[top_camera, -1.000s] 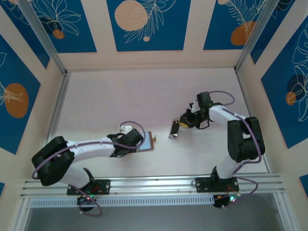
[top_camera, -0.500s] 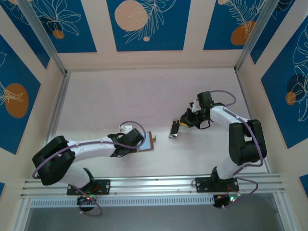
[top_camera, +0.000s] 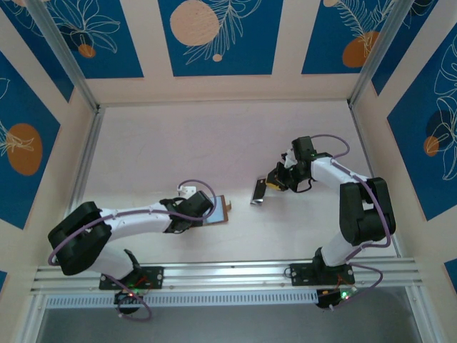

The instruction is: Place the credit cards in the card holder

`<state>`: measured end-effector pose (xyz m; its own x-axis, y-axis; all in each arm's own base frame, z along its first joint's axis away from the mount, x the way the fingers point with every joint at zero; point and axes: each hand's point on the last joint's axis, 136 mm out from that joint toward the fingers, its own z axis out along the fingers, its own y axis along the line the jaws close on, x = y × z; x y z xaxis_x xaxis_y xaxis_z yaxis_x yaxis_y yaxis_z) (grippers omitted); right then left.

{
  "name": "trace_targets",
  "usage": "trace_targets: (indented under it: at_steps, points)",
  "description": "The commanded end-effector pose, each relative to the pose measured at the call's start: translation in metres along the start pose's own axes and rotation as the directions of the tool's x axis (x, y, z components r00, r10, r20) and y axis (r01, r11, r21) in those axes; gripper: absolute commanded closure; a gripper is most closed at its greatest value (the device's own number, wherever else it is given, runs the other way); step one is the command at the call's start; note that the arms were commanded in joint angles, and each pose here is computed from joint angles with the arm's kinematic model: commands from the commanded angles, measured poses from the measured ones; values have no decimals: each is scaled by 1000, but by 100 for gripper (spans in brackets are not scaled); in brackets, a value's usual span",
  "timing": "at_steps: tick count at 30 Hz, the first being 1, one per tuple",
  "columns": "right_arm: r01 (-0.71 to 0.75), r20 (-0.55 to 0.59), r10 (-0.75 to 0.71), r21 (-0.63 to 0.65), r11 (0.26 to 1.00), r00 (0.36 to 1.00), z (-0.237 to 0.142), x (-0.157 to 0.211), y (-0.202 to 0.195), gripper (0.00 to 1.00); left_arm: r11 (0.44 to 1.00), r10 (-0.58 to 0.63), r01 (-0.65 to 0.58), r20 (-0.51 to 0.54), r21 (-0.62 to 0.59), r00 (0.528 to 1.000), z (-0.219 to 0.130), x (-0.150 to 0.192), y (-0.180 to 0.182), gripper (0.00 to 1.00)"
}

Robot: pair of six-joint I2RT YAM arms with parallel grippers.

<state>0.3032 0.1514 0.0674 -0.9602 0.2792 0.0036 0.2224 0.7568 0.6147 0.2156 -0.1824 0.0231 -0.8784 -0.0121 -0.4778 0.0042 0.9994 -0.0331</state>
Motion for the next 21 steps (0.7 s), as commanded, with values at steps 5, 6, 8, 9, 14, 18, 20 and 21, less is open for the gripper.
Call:
trace_targets:
  at_steps: [5, 6, 8, 9, 14, 18, 20, 21]
  points:
    - [9, -36, -9, 19, 1000, 999, 7, 8, -1, 87, 997, 26, -34, -106, -75, 994, 10, 31, 22, 85]
    - [10, -37, -9, 19, 1000, 999, 7, 8, -1, 87, 997, 26, -34, -104, -75, 994, 9, 30, 22, 86]
    - [13, -39, -12, 21, 1000, 999, 8, 8, -1, 87, 997, 26, -34, -102, -75, 994, 8, 30, 22, 86]
    - [10, -40, -9, 24, 1000, 999, 9, 8, -2, 88, 997, 26, -34, -102, -76, 994, 8, 30, 23, 86]
    - [19, -40, -18, 18, 1000, 999, 7, 9, 2, 92, 997, 28, -36, -100, -75, 995, 8, 29, 21, 85]
    - [35, -28, -34, 40, 999, 999, 0, 11, 6, 96, 996, 28, -36, -102, -77, 994, 8, 29, 21, 86]
    - [42, -21, -41, 61, 997, 999, -4, 12, 7, 98, 996, 28, -35, -100, -77, 995, 8, 28, 21, 85]
    - [43, -13, -42, 68, 997, 999, -7, 12, 8, 100, 997, 27, -35, -99, -75, 995, 7, 27, 21, 85]
